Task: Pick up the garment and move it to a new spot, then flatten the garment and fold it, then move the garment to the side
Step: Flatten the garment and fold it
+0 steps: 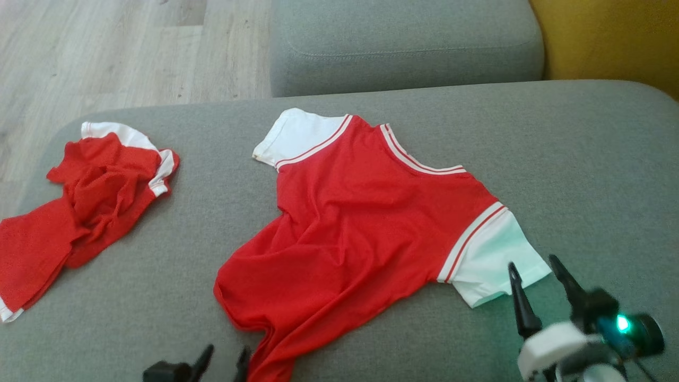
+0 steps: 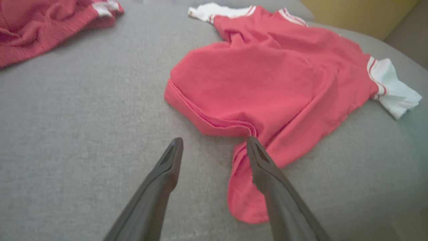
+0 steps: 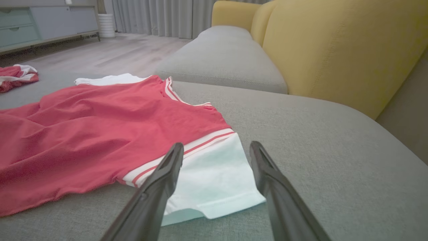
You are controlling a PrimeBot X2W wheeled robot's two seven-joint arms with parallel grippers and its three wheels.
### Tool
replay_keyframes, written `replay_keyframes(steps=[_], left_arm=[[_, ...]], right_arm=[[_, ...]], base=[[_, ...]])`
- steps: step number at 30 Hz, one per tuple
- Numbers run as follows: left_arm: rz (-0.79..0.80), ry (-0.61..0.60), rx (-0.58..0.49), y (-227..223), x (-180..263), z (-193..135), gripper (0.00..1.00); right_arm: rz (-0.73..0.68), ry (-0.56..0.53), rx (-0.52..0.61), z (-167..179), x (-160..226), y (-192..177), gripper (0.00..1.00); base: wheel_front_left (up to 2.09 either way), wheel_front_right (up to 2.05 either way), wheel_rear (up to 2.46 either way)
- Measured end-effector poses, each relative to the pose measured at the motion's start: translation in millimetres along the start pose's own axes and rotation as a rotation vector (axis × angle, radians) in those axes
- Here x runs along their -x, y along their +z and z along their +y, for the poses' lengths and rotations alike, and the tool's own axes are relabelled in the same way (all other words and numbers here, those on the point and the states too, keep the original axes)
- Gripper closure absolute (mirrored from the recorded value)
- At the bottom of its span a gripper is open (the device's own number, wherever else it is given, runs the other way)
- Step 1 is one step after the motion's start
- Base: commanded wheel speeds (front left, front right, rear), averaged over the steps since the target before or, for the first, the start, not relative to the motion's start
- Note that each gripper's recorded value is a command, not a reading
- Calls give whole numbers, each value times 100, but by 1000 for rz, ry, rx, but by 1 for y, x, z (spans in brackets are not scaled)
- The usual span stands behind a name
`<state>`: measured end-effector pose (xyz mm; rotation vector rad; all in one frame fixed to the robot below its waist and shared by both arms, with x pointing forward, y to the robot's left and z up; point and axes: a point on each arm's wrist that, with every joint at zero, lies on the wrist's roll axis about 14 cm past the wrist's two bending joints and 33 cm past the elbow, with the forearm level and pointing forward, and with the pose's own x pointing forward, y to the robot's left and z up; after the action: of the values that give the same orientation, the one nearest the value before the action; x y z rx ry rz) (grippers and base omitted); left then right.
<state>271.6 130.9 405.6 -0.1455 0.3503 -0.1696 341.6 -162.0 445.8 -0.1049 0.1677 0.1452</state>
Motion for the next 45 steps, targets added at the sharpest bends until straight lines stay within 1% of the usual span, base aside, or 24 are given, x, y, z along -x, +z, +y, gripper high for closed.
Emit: replay_keyframes(steps=[2,6,9,13,20,25,32,38,45], left_arm=[[64,-22,14,-5,3,-5,0],[203,-64,31,-18,15,-14,0],[276,-92,87,-25,24,-22,0],[334,-96,76,-31,26,-19,0],[367,-106,45,-35,11,-17,0],[403,-134,41,-45,8,-25,0],[428,-147,35,-51,3,-26,0],[418,-162,26,-47,-5,-29,0],[436,-163,25,-53,-5,-29,0]], right_arm=[[42,15,16,0,-8,0,0],[185,10,65,-18,-14,-17,0],[312,0,71,-28,-12,-38,0],[405,-8,61,-35,-18,-49,0],[441,-13,69,-42,-38,-47,0],[489,-16,61,-44,-37,-58,0],[535,-10,53,-44,-35,-71,0],[532,-8,50,-45,-45,-66,0],[630,29,25,-33,-43,-83,0]], base=[[0,0,0],[0,0,0],[0,0,0],[0,0,0],[0,0,0],[0,0,0],[0,0,0],[0,0,0],[0,0,0]])
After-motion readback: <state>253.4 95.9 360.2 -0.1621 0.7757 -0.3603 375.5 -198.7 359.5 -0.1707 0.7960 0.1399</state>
